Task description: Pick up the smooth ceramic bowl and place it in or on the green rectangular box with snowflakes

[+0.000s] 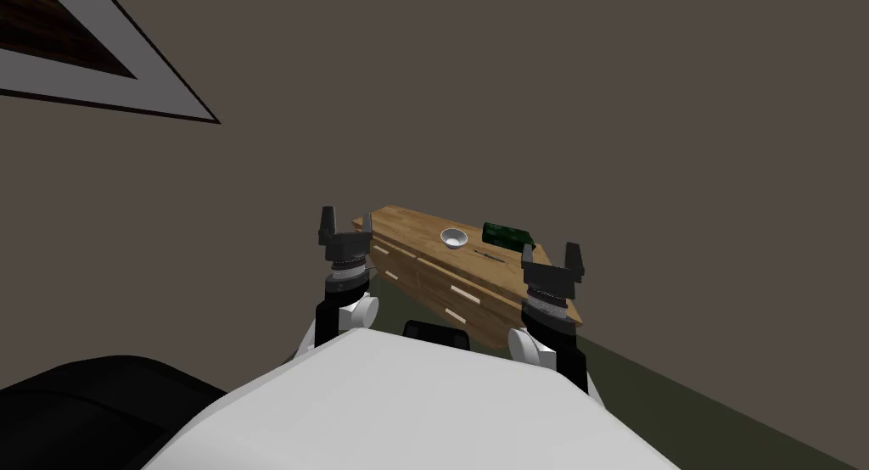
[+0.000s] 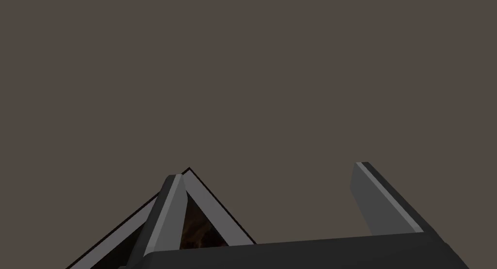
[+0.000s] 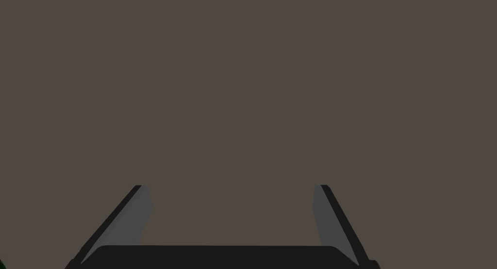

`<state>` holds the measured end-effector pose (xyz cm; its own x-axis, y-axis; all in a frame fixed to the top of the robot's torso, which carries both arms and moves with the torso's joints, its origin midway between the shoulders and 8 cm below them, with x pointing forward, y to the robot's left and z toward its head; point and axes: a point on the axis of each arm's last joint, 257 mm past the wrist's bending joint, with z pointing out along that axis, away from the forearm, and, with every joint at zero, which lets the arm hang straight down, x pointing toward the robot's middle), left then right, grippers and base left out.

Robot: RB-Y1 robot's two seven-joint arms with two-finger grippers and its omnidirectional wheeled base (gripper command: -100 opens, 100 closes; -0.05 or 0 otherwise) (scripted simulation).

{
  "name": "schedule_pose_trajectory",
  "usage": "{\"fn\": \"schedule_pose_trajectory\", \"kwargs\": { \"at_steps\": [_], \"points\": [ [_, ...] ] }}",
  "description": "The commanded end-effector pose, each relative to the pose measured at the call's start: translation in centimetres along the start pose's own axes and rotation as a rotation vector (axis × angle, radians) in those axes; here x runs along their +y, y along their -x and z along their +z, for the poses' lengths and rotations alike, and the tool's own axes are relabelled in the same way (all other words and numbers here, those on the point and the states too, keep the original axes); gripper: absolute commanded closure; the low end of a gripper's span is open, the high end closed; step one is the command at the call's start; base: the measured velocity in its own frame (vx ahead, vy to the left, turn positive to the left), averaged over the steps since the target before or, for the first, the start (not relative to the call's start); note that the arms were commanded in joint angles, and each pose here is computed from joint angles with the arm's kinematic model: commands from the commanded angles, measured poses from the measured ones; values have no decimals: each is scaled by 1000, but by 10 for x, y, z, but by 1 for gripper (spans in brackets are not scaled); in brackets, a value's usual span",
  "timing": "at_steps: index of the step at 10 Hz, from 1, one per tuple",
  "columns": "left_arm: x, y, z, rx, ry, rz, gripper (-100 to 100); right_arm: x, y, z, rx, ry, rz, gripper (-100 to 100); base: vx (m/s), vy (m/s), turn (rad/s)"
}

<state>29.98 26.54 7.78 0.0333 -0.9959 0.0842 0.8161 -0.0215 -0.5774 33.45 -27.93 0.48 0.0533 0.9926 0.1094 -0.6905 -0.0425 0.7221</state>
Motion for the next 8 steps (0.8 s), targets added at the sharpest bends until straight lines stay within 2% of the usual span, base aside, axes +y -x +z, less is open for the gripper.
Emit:
{"fn": "schedule_pose_trajectory", "kwargs": {
  "at_steps": [1, 4, 5, 7, 8],
  "points": [
    [0, 0, 0, 0, 0, 0, 0, -2, -4, -1, 38, -6, -27, -100, -18, 33, 27],
    [0, 0, 0, 0, 0, 0, 0, -8, -13, -5, 140, -18, -116, -100, -32, 105, 45],
    [0, 0, 0, 0, 0, 0, 0, -9, -14, -5, 151, -20, -119, -100, -34, 92, 8],
    [0, 0, 0, 0, 0, 0, 0, -16, -20, -9, 233, -25, -202, -100, -34, 120, 55],
    [0, 0, 0, 0, 0, 0, 0, -16, -21, -10, 254, -28, -209, -100, -14, 110, 26]
  ]
}}
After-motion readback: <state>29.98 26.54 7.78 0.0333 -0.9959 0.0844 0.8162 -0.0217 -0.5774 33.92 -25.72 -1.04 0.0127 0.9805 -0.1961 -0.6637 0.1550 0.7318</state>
